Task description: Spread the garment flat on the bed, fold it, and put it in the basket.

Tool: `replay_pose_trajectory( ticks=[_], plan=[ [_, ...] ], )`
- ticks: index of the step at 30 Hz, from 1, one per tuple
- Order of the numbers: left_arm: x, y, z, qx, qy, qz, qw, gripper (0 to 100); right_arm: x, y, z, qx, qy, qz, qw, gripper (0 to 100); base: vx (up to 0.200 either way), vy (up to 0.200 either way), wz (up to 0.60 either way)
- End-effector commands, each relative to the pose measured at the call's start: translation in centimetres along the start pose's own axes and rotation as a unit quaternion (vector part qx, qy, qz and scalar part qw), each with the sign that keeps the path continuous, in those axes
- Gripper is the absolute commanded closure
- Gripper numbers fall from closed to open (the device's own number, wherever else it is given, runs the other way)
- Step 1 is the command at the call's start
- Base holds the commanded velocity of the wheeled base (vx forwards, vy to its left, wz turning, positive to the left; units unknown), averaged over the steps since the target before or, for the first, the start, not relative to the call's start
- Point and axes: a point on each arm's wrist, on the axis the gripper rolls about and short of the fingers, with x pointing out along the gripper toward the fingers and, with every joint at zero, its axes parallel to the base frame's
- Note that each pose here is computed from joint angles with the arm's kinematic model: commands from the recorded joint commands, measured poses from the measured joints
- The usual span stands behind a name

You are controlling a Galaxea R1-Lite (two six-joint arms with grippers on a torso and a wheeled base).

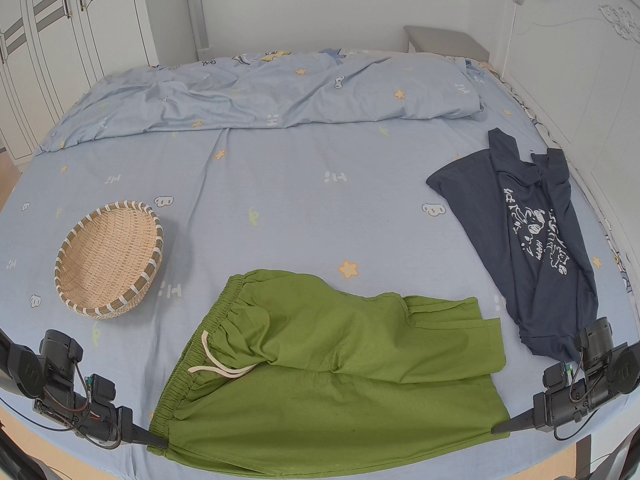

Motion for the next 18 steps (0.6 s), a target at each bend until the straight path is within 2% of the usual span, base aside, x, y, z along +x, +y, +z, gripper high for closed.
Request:
replay_pose_trajectory(
  ticks=[1,12,13,15,16,18],
  plan=[
    [0.18,-0.03,-0.43,-0.003,0.010,0.000,0.9999,100,0.43,-0.30,-0.07,0.009,0.013,-0.002,0.9999,100,0.000,0.000,0.00],
    [0.44,-0.06,-0.93,-0.004,0.022,-0.002,0.9998,100,0.68,-0.47,0.05,0.009,0.017,-0.005,0.9998,100,0.000,0.000,0.00],
    [0.47,-0.06,-0.93,-0.003,0.023,-0.002,0.9997,0,0.68,-0.48,0.06,0.008,0.017,-0.006,0.9998,100,0.000,0.000,0.00],
    [0.52,-0.11,-0.93,-0.002,0.024,-0.002,0.9997,0,0.69,-0.46,0.05,0.008,0.018,-0.007,0.9998,100,0.000,0.000,0.00],
    [0.54,-0.15,-0.93,0.000,0.025,-0.002,0.9997,0,0.74,-0.41,0.04,0.005,0.019,-0.007,0.9998,0,0.000,0.000,0.00],
    [0.54,-0.15,-0.93,0.000,0.025,-0.002,0.9997,0,0.76,-0.40,0.03,0.005,0.020,-0.007,0.9998,0,0.000,0.000,0.00]
  ],
)
